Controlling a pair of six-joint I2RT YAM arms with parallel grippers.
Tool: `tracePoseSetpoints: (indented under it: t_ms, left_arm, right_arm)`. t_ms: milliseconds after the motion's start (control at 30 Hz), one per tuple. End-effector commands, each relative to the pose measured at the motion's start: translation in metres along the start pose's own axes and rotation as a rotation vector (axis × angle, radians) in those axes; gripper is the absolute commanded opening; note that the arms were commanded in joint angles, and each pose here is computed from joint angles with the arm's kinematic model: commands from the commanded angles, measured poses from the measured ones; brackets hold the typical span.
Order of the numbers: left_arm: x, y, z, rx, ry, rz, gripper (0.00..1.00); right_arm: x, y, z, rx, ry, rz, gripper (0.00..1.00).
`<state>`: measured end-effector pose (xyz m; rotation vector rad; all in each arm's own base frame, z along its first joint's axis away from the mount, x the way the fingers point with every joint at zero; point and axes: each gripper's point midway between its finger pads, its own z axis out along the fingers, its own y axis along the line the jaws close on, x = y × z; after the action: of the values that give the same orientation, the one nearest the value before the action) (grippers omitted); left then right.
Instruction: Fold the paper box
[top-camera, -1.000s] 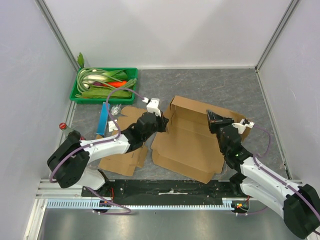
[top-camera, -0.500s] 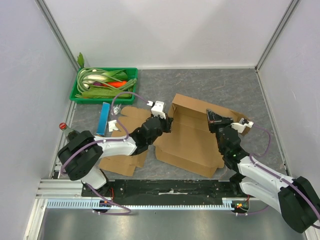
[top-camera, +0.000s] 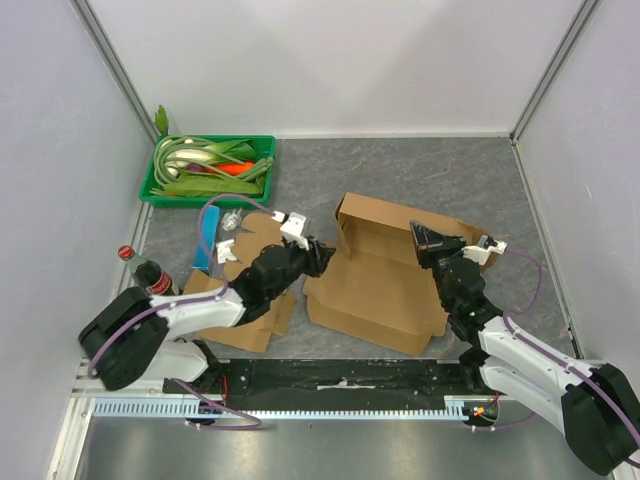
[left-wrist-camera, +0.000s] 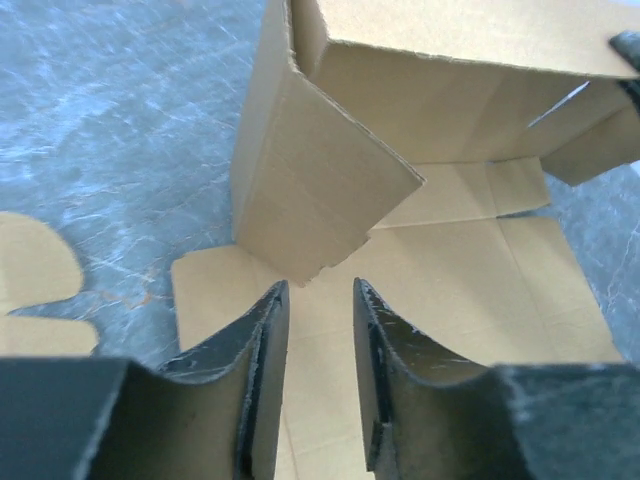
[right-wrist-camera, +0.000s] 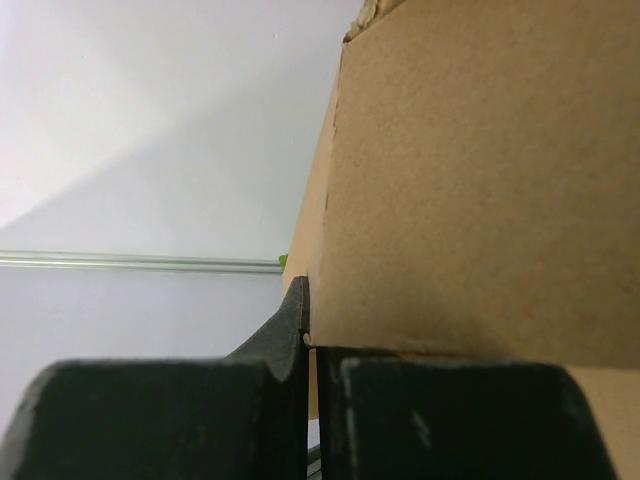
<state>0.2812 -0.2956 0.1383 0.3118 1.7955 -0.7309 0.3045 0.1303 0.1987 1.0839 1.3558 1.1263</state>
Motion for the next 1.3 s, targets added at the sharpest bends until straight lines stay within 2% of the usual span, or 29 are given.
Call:
tracePoseSetpoints:
  t_ms: [0,67,133,167,200,233,267,433,567,867,933,1067,1133,1233,1267]
  left_arm:
    - [-0.039,0.033,-0.028,-0.133,-0.162,-0.014,0.36]
    - [-0.049,0.056,-0.028,-0.196,-0.176,-0.014,0.39]
    - [-0.032,0.066,-0.012,-0.187,-0.067,0.029,0.43]
    - [-0.045,0.064,0.000,-0.165,-0.075,0.053,0.45]
    - [-0.032,0.056,0.010,-0.099,-0.026,0.092,0.48]
    - [-0.038,0.049,0.018,-0.049,-0.054,0.157,0.53]
    - [-0.041,0.045,0.025,-0.029,-0.058,0.173,0.54]
    - [-0.040,0.037,0.051,0.040,-0.077,0.267,0.55]
    - [-0.053,0.034,0.067,0.059,-0.159,0.318,0.55]
    - [-0.064,0.020,0.102,0.075,-0.210,0.331,0.42]
    - [-0.068,0.023,0.103,0.038,-0.230,0.330,0.43]
    - [-0.071,0.038,0.108,-0.079,-0.232,0.320,0.52]
    - [-0.073,0.044,0.110,-0.114,-0.237,0.316,0.51]
    - [-0.073,0.053,0.113,-0.154,-0.245,0.356,0.38]
    - [-0.072,0.054,0.115,-0.169,-0.245,0.362,0.31]
  right_arm:
    - [-0.001,-0.020,-0.001,0.052,0.011,-0.054,0.00]
    - [-0.002,-0.019,-0.001,0.048,0.013,-0.044,0.00]
    - [-0.003,-0.019,0.000,0.047,0.013,-0.039,0.00]
    - [-0.003,-0.020,0.000,0.049,0.015,-0.040,0.00]
    - [-0.002,-0.019,0.000,0.049,0.021,-0.034,0.00]
    - [-0.001,-0.020,0.000,0.050,0.023,-0.031,0.00]
    - [0.000,-0.021,0.001,0.052,0.027,-0.029,0.00]
    - [0.003,-0.020,0.002,0.055,0.043,-0.010,0.00]
    - [0.006,-0.018,0.004,0.058,0.058,0.011,0.00]
    - [0.009,-0.006,0.007,0.043,0.071,0.048,0.00]
    - [0.010,-0.007,0.007,0.045,0.071,0.051,0.00]
    - [0.011,-0.010,0.007,0.048,0.077,0.067,0.00]
    - [0.010,-0.007,0.008,0.045,0.072,0.068,0.00]
    - [0.010,-0.006,0.010,0.050,0.071,0.064,0.00]
    - [0.011,-0.006,0.010,0.052,0.071,0.062,0.00]
